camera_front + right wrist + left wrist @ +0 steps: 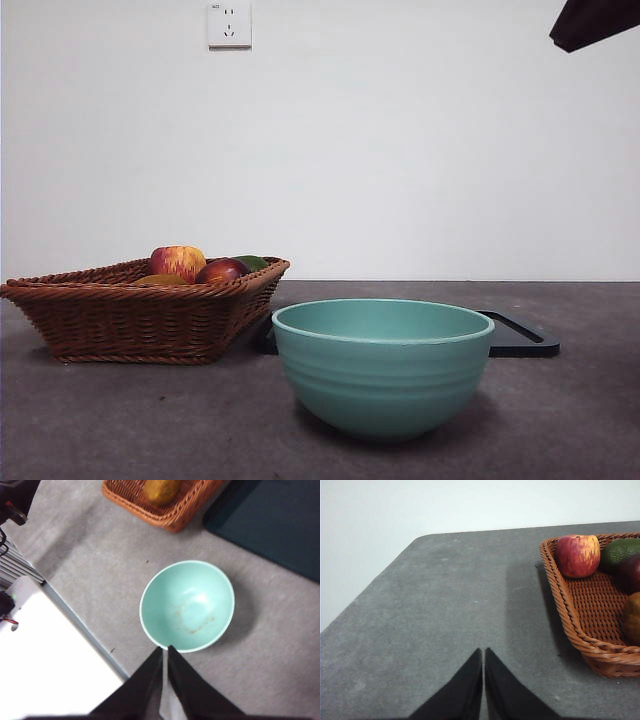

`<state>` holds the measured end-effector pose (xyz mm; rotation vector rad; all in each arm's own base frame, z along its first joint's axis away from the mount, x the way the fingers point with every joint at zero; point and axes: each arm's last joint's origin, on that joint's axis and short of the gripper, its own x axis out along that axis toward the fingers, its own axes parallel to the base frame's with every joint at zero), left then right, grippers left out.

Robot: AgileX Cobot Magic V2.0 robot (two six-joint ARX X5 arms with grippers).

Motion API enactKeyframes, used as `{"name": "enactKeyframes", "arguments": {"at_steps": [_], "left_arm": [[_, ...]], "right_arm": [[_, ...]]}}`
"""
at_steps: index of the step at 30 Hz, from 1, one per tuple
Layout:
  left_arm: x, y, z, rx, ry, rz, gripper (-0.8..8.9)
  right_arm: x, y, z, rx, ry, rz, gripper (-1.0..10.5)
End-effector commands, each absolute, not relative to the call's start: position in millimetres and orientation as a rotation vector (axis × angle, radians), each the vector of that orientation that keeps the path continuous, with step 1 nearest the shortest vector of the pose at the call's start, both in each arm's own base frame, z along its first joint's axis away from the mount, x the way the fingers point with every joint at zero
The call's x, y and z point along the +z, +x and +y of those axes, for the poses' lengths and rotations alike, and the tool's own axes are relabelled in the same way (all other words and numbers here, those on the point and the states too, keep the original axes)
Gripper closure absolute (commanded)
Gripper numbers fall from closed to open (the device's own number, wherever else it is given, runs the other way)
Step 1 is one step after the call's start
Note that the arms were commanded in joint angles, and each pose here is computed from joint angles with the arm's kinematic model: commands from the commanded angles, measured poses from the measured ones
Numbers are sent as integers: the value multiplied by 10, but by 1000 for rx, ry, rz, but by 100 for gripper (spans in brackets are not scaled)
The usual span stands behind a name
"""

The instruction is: Pick up the wifruite, put it on the bowl, pick up the plate, put it on desk

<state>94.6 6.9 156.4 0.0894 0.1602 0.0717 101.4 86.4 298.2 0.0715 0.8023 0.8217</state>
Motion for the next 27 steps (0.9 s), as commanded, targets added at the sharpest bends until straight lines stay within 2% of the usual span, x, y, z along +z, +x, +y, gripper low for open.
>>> {"name": "enactKeyframes", "arguments": {"at_steps": [1,8,16,21,27], "left_arm": [[1490,953,73,76,86,185,806],[1490,953,73,76,86,185,806],[1490,953,73,76,87,185,806],[1490,953,73,76,87,185,806],[1490,953,73,76,87,185,806]], "right_arm": [[3083,1039,785,780,-1,666,941],[3112,1117,412,519,21,384,941],[2692,1082,131,293,-5,85,941],[2326,1041,36,176,-13,-8,941],[1960,997,-19,82,-13,-17,941]]}}
